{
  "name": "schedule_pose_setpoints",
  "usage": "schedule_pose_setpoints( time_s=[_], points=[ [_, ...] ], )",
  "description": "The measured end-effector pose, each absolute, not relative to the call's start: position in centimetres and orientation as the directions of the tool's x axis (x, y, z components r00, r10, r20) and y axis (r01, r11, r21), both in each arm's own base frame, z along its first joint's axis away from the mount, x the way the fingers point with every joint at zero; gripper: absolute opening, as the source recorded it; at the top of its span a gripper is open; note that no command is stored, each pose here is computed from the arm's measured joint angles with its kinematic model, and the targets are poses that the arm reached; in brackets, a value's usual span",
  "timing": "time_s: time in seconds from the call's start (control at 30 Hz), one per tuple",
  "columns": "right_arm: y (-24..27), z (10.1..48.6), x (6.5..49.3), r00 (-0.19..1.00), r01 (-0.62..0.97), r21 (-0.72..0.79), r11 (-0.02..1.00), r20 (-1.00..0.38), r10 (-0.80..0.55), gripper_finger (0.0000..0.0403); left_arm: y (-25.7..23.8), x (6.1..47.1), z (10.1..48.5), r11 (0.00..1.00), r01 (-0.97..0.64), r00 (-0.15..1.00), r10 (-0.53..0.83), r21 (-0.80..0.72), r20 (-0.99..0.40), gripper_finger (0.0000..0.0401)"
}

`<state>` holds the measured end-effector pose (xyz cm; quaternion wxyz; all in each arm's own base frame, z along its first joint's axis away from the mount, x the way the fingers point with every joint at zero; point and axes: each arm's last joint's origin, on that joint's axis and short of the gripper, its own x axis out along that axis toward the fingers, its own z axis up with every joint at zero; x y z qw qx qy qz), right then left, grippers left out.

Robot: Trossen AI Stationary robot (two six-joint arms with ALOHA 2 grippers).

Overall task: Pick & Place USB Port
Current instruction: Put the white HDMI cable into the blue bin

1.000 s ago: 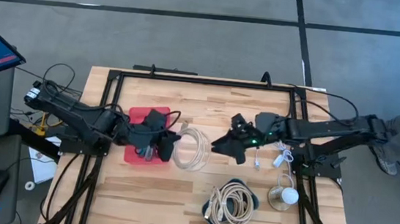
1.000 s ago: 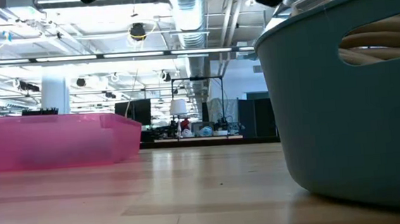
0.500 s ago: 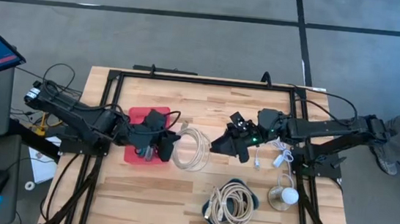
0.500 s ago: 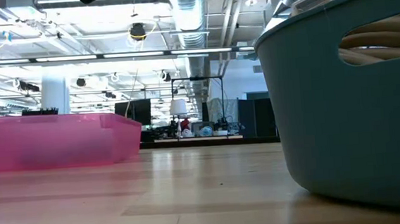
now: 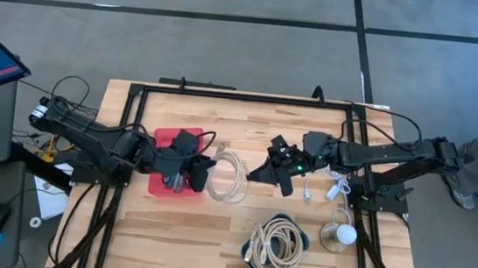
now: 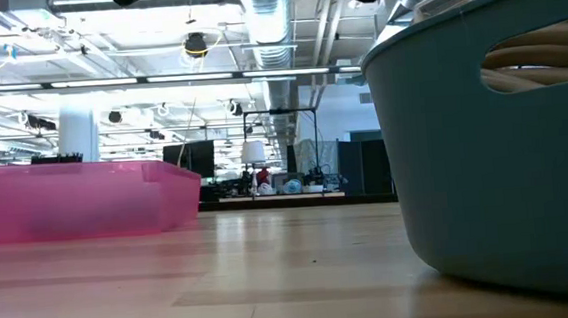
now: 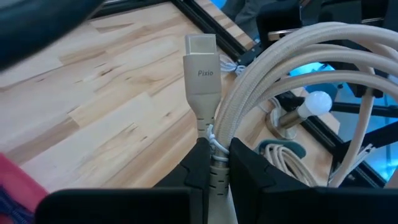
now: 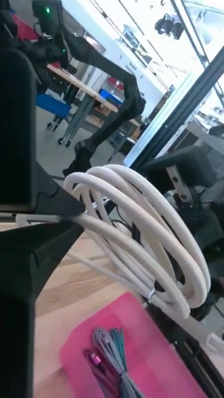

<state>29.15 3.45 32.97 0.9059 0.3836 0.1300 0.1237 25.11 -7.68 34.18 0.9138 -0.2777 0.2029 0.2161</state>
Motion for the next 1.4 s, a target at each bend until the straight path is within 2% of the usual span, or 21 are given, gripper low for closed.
schedule_pose_setpoints(
  time_s=[0.17, 0.37, 0.5, 0.73, 0.9, 1.2, 1.4],
  points=[
    [3.4, 33.0, 29.2, 0.937, -0.133, 0.719, 0.682, -0.133, 0.322, 0.0004, -7.7, 25.1, 34.2, 0.752, -0.504, 0.827, 0.28, -0.425, -0.487, 0.0038],
    [2.9, 33.2, 29.0, 0.943, -0.125, 0.715, 0.688, -0.13, 0.306, 0.0002, -7.7, 25.2, 34.2, 0.749, -0.504, 0.829, 0.28, -0.429, -0.485, 0.0105],
    [2.4, 33.6, 28.3, 0.946, -0.11, 0.701, 0.705, -0.145, 0.291, 0.0001, -7.7, 25.2, 34.3, 0.749, -0.499, 0.833, 0.276, -0.436, -0.48, 0.0134],
    [1.3, 35.1, 24.8, 0.959, -0.015, 0.658, 0.753, -0.204, 0.198, 0.0001, -7.8, 25.2, 34.3, 0.75, -0.496, 0.834, 0.27, -0.438, -0.482, 0.0158],
    [1.3, 36.1, 21.5, 0.953, 0.043, 0.663, 0.747, -0.252, 0.17, 0.0, -7.8, 25.2, 34.3, 0.751, -0.496, 0.833, 0.27, -0.436, -0.482, 0.0164],
    [4.6, 36.8, 16.6, 0.893, 0.01, 0.759, 0.651, -0.3, 0.336, 0.0, -7.7, 25.2, 34.3, 0.752, -0.499, 0.831, 0.273, -0.431, -0.485, 0.0164],
    [7.3, 36.3, 14.7, 0.84, 0.05, 0.79, 0.612, -0.365, 0.402, 0.0, -7.7, 25.2, 34.2, 0.752, -0.5, 0.829, 0.274, -0.429, -0.487, 0.016]
  ],
)
